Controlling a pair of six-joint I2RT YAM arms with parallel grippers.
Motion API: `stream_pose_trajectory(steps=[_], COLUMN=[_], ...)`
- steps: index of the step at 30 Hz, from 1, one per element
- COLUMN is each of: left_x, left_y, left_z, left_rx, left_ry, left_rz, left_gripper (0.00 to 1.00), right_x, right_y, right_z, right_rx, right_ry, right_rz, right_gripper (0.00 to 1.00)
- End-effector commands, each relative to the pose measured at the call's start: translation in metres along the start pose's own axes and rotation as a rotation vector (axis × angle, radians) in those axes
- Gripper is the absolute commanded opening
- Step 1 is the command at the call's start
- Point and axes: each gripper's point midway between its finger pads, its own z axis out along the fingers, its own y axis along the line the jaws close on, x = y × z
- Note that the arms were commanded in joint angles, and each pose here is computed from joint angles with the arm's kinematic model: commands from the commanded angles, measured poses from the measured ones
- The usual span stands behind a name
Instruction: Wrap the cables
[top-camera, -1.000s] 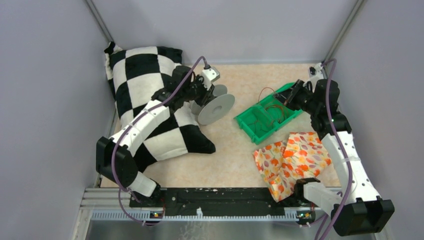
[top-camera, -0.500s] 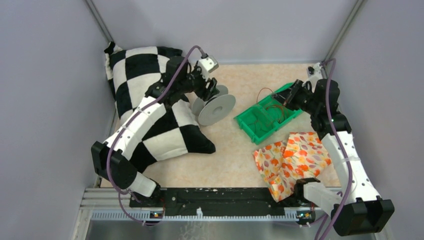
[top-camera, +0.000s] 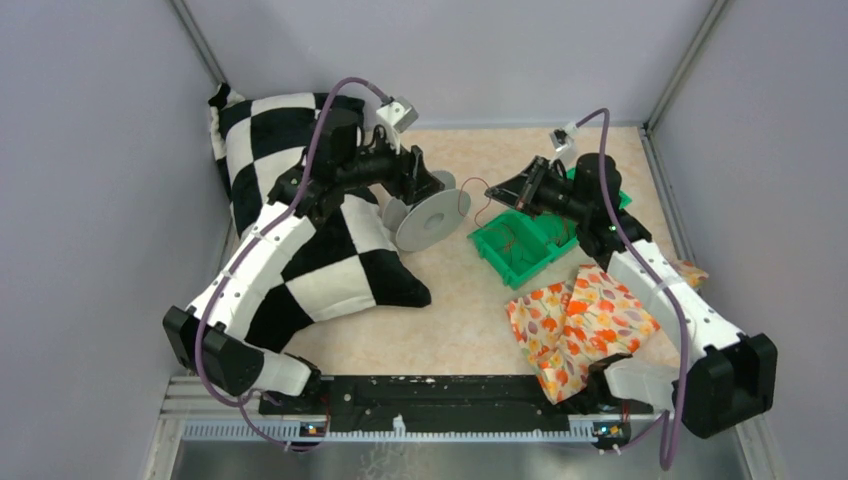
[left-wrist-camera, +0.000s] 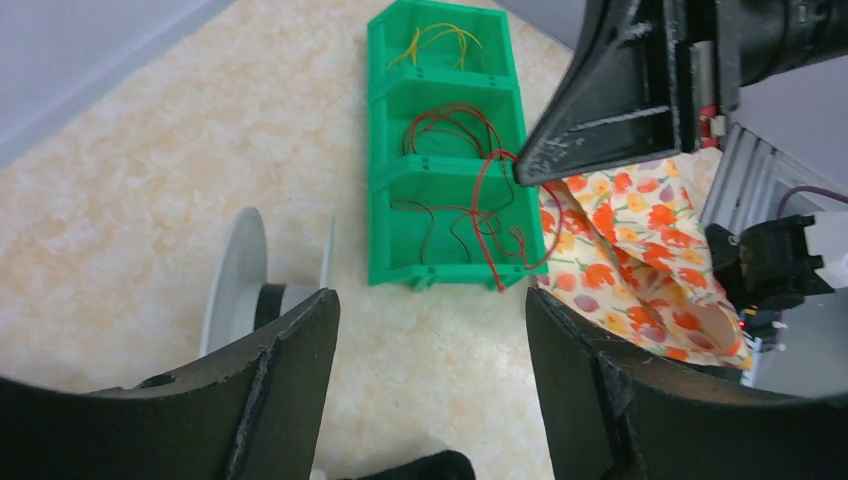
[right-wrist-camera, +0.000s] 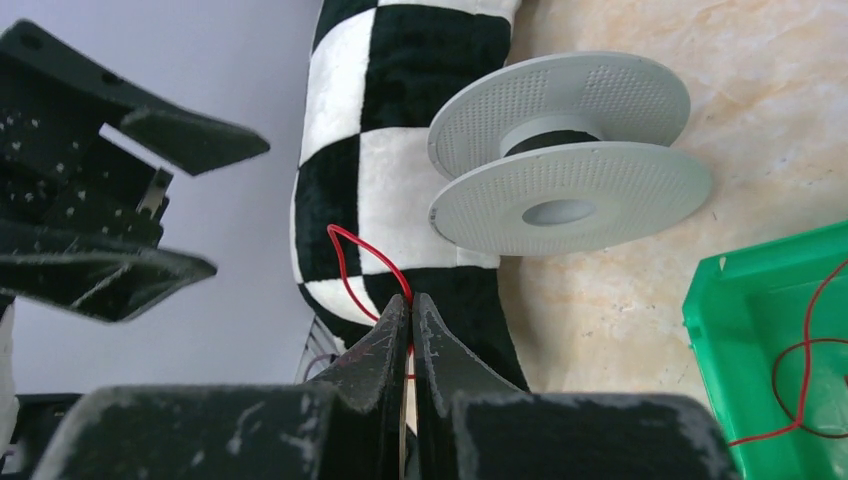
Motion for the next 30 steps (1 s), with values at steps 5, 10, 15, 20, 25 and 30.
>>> stream_pose_trajectory(steps=[5, 10, 15, 20, 25, 30], left_x=[0.005, 0.017, 0.030, 0.024, 0.023, 0.029], left_y=[-0.024, -0.010, -0.013, -0.020, -0.018, -0.013], left_z=[-0.009, -0.004, 0.004, 0.009, 0.014, 0.024], left_rx=[0.102, -0.014, 0.012, 0.078, 0.082, 0.070], left_ry=[-0.088, -0.148, -0.157, -0.199, -0.203, -0.191], left_rz=[-0.199, -0.302, -0.328, -0.340, -0.336, -0.364], left_gripper=[0.78, 0.79, 0.82, 0.81, 0.75, 0.66], right_x=[-0.019, -0.021, -0.019, -0.019, -0.019, -0.019], right_y=[0.021, 0.020, 0.022, 0.027, 0.030, 0.032], right_z=[0.026, 0.032, 0.036, 0.040, 0.041, 0.041], right_rx=[-0.060, -0.048, -0.063, -0.077, -0.085, -0.093], right_ry=[-0.068, -0.090, -0.084, -0.078, -0.072, -0.071], right_rz=[0.075, 0.127, 0.145, 0.146, 0.142, 0.138], right_gripper=[0.00, 0.00, 0.00, 0.00, 0.00, 0.00])
